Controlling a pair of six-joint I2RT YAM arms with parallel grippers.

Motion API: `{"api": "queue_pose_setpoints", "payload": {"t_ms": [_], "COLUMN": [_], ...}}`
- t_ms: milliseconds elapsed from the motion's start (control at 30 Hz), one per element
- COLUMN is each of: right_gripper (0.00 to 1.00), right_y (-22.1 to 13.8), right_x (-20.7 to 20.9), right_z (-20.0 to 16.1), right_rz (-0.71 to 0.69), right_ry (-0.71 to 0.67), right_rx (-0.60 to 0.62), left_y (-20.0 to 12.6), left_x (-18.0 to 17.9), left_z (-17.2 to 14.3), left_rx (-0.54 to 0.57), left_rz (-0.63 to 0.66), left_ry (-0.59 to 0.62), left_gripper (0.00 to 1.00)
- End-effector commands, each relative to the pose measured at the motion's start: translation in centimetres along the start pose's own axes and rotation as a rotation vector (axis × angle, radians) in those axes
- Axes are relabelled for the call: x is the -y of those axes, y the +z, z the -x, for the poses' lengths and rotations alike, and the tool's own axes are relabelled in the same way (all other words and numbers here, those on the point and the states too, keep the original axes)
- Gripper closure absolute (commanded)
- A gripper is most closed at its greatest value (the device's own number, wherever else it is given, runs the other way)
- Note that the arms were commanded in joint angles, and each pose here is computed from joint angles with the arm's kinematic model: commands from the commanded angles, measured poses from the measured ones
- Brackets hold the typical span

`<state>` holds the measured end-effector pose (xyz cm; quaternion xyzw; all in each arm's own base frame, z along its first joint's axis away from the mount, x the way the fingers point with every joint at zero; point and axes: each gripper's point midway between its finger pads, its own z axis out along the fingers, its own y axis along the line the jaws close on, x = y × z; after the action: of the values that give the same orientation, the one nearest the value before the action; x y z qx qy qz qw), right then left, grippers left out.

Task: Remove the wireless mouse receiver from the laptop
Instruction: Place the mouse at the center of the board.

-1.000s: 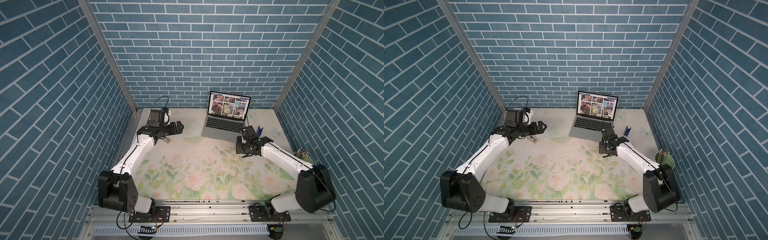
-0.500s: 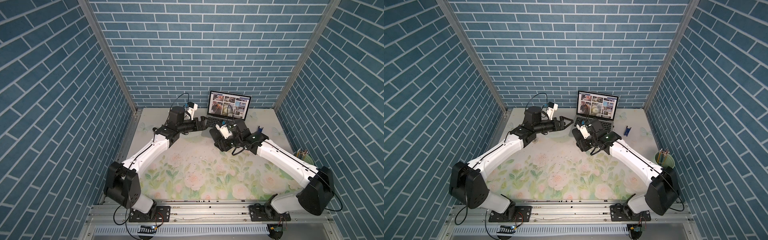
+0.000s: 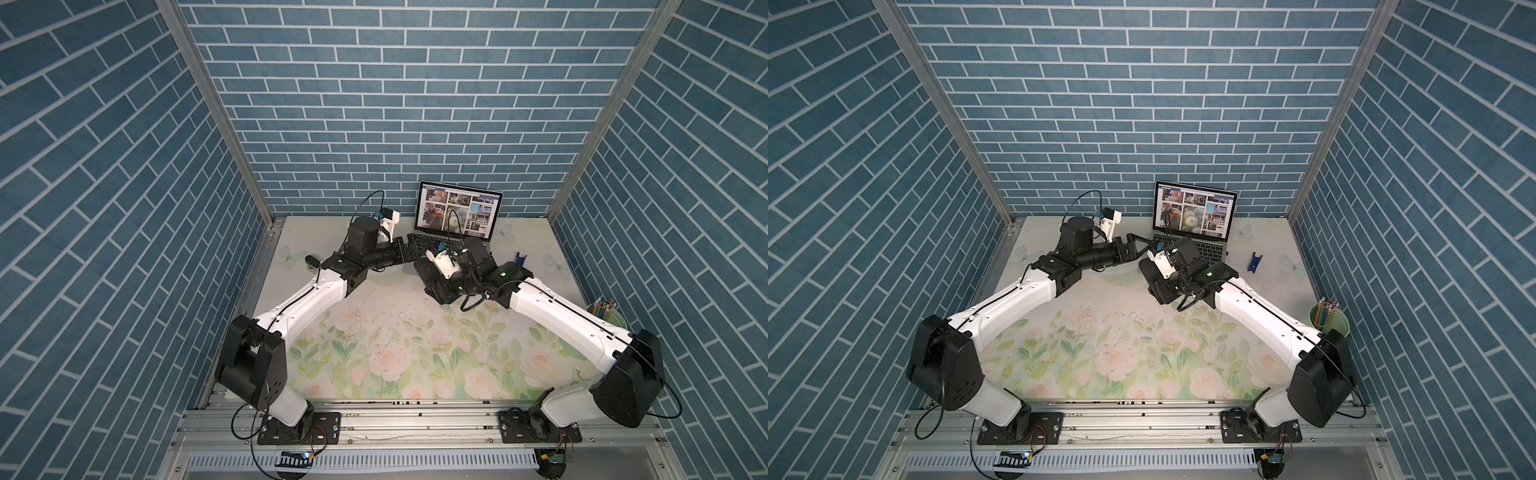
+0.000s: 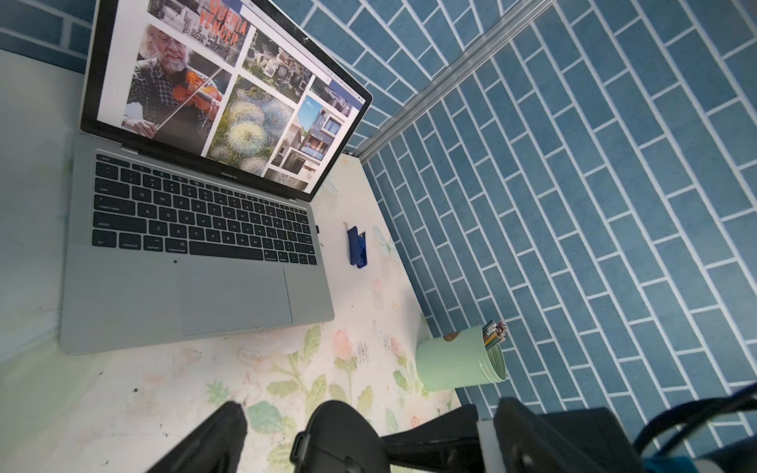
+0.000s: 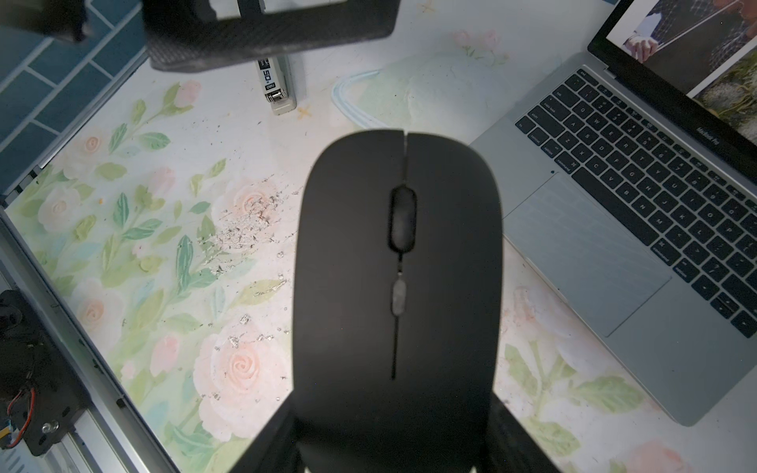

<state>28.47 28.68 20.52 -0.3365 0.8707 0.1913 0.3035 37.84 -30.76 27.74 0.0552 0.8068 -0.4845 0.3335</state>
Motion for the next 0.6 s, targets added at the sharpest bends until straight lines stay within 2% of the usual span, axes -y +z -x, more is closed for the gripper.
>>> {"api": "queue_pose_setpoints", "payload": {"t_ms": [0, 267, 467, 567], "right_gripper": [0.52, 0.52, 0.52, 0.52], "right_y": [-0.9, -1.3, -1.0, -1.0], "right_x": [-0.2, 0.2, 0.1, 0.1], "right_z": [2.5, 4.0, 4.9, 5.1], "right_rz": [-0.009, -0.037, -0.03, -0.029], "right_ry": [-0.047, -0.052, -0.055, -0.052], "right_rx": [0.082, 0.142, 0.16, 0.164], "left_y": [0.8, 2.1, 2.2, 2.2], "left_x": [-1.5, -1.2, -0.3, -0.1], "left_z": [-1.6, -3.1, -3.5, -3.3], "left_rx": [-0.045, -0.107, -0.124, -0.118], "left_rz": [0.042, -0.053, -0.121, -0.124], "left_ry": [-0.026, -0.159, -0.202, -0.199], "left_gripper": [0.0, 0.01, 0.16, 0.2]}}
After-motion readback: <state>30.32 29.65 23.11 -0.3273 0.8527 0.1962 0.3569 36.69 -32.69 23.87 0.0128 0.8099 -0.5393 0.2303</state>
